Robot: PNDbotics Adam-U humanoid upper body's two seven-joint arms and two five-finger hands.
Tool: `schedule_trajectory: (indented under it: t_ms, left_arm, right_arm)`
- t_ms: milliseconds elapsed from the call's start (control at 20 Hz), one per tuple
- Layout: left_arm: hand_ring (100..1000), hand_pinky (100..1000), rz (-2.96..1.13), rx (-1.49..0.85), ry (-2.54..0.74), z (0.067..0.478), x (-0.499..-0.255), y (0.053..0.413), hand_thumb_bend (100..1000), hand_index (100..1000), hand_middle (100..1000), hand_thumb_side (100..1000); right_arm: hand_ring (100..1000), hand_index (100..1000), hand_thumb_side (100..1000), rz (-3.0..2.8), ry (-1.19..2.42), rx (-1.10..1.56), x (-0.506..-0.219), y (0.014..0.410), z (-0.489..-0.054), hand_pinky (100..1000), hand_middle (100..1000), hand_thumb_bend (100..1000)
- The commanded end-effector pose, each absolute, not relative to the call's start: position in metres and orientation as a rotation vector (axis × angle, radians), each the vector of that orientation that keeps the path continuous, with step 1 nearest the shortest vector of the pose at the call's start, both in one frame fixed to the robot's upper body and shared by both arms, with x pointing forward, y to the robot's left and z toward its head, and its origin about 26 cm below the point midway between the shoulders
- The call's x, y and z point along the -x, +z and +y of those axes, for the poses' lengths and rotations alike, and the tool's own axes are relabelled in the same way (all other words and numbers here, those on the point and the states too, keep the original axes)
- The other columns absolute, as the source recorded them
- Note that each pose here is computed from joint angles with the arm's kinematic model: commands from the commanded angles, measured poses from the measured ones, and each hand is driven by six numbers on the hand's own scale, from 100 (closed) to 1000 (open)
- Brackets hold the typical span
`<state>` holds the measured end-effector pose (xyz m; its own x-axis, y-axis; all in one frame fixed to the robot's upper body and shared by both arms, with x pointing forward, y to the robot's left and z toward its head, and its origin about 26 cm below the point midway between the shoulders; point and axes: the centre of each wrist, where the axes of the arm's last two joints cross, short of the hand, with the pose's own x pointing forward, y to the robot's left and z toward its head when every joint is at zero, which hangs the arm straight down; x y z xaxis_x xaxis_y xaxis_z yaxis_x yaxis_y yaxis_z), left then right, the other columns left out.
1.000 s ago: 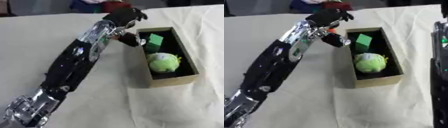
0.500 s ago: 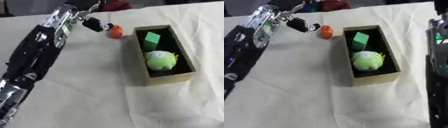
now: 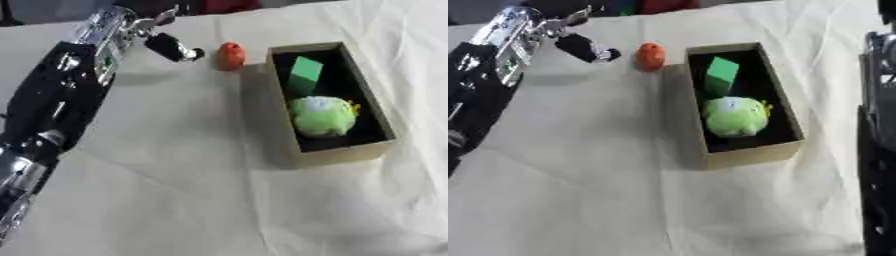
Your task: Pick up objects on the table and place them in the box.
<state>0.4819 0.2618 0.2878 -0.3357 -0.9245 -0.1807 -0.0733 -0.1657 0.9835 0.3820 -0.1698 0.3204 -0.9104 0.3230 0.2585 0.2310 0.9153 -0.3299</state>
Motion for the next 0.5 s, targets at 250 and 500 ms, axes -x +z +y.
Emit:
schedule_trajectory:
  t_ms: [250, 500]
  left_arm:
    - [824, 766, -1.436, -1.184, -1.587, 0.266, -0.485, 0.312, 482, 905, 780, 671]
    - [822, 764, -1.447, -1.179, -1.593, 0.262, -0.486, 0.317, 460, 906, 784, 673]
  right_arm:
    - [775, 790, 1000, -2.801, 0.425, 0.432, -0.380, 0.336, -0.174, 839, 675, 100]
    - [775, 790, 1000, -2.810, 0.419, 0.427, -0.378, 0.338, -0.174, 840, 674, 100]
